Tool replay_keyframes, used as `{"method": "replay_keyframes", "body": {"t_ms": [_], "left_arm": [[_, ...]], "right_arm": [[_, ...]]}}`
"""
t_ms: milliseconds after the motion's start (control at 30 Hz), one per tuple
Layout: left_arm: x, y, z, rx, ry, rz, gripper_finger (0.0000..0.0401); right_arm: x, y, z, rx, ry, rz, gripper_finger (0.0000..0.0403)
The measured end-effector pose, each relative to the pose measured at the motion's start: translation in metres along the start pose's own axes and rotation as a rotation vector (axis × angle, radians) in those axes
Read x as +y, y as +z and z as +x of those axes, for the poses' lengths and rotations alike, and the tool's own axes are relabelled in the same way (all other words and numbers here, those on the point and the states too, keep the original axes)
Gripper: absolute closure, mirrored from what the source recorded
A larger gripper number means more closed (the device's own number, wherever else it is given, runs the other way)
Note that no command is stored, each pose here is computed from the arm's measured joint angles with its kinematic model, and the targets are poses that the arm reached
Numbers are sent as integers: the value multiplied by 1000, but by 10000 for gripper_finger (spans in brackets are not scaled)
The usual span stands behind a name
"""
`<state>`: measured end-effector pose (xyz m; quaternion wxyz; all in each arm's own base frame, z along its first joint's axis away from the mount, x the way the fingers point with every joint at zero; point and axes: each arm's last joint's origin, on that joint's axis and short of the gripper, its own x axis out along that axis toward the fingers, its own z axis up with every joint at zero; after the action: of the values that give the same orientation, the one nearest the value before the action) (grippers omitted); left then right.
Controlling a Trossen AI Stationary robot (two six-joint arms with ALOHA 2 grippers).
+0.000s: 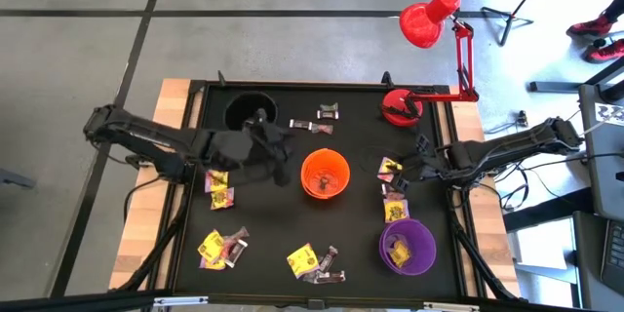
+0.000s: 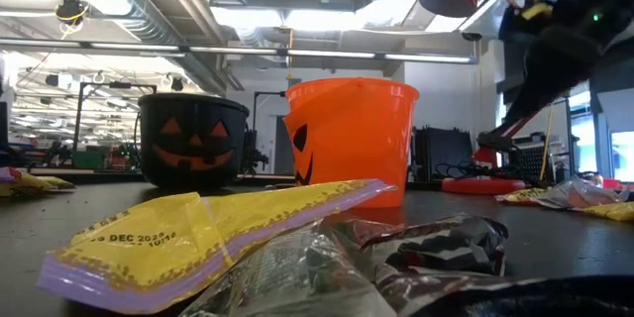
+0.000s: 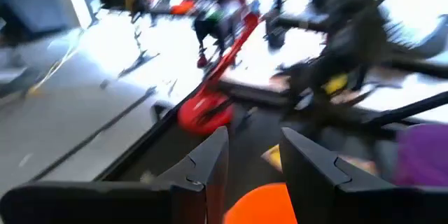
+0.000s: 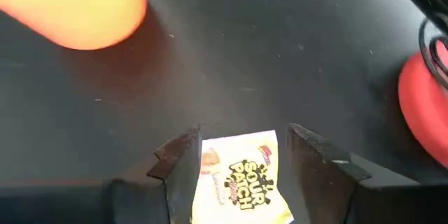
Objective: Sort candy
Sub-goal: Put the yellow candy into the purple bucket
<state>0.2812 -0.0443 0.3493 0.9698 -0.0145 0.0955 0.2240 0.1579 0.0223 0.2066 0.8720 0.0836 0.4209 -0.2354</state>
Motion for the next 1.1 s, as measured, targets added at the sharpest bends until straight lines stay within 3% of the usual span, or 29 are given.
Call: {"method": "replay_keyframes", "body": {"t_ms": [267, 567, 833, 933, 1100], "left_arm": [[-32, -3, -9, -57, -104, 82, 282], [-48, -22, 7, -11, -104, 134, 282], [-57, -37, 20, 30, -98, 170, 282], [-60, -42, 23, 41, -97, 179, 282], [-61, -45, 24, 54, -96, 194, 282]], "right_arm": [[-6, -23, 31, 64, 9, 119, 198], [-23, -42, 59, 216, -27, 220, 198], [-27, -42, 69, 243, -41, 251, 202], [-27, -42, 70, 237, -36, 251, 228], [-26, -41, 70, 225, -30, 254, 308]]}}
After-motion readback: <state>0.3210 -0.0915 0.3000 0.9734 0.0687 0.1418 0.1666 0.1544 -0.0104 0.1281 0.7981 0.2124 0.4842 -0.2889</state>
